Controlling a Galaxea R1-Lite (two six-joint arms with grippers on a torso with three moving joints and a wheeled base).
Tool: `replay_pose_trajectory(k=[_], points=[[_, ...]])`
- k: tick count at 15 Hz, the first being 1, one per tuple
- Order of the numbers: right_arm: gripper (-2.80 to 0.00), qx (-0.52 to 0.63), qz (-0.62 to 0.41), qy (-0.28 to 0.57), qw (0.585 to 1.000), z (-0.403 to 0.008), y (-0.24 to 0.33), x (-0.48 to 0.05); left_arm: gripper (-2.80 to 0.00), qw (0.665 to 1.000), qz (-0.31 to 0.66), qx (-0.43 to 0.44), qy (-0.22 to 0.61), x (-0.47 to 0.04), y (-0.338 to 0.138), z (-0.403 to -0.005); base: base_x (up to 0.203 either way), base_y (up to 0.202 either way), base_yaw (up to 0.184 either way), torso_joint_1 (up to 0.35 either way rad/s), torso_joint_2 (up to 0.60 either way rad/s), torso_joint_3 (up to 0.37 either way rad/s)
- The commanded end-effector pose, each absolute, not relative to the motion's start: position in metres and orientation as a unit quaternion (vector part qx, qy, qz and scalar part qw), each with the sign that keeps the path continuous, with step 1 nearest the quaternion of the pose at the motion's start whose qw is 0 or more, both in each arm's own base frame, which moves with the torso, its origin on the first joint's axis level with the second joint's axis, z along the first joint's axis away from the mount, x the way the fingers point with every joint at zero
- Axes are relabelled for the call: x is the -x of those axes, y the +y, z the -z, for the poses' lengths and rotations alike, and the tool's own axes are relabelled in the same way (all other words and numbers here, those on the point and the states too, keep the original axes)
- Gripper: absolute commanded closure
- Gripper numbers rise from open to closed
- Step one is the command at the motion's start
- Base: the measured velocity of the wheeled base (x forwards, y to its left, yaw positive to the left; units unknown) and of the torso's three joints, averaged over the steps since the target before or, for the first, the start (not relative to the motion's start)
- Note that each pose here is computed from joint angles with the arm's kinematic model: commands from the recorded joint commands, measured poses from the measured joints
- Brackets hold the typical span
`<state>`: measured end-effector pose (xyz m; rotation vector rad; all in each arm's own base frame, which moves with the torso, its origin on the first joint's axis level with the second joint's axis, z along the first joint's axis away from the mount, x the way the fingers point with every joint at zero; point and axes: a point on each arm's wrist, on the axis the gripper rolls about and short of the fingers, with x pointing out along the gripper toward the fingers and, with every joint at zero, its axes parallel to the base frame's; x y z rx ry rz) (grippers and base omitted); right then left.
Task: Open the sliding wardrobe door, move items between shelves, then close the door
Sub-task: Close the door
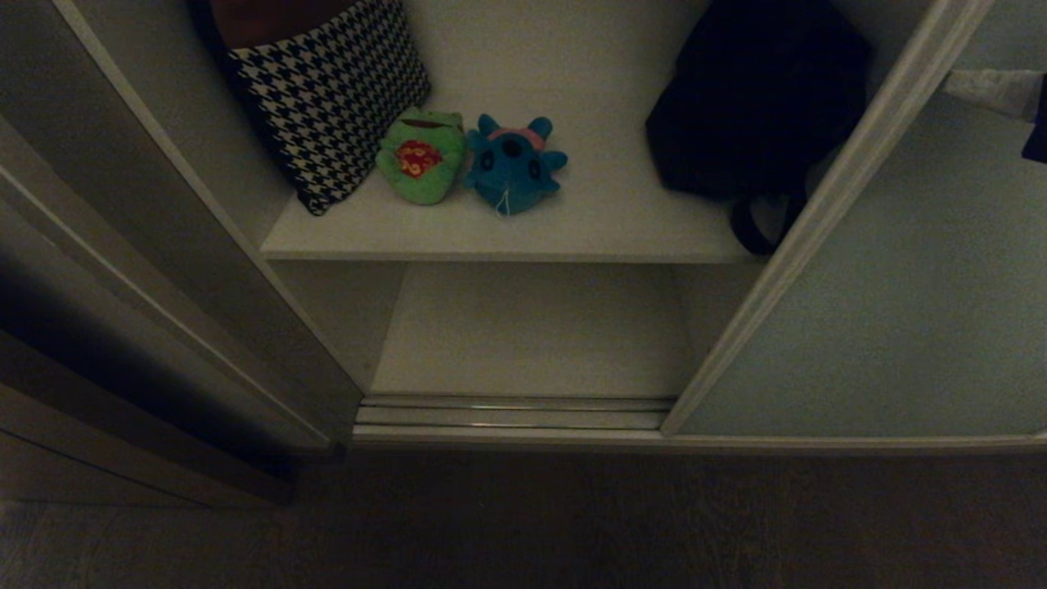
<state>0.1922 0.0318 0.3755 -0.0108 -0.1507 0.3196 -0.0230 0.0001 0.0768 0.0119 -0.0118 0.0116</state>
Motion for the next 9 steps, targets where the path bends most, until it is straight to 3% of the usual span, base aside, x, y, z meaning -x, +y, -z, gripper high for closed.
replay_pose_trajectory(k=[1, 9], points=[[0.0, 0.007, -0.161, -0.071, 0.984, -0.374, 0.033, -0.196, 0.0, 1.0, -0.006, -0.006, -0.005, 0.023, 0.0, -0.077, 0.0, 0.0, 0.0, 0.0, 0.0, 0.0], [0.0, 0.008, -0.207, -0.059, 0.976, -0.37, 0.057, -0.209, 0.0, 1.0, -0.007, -0.006, -0.005, 0.023, 0.0, -0.077, 0.0, 0.0, 0.0, 0.0, 0.0, 0.0]])
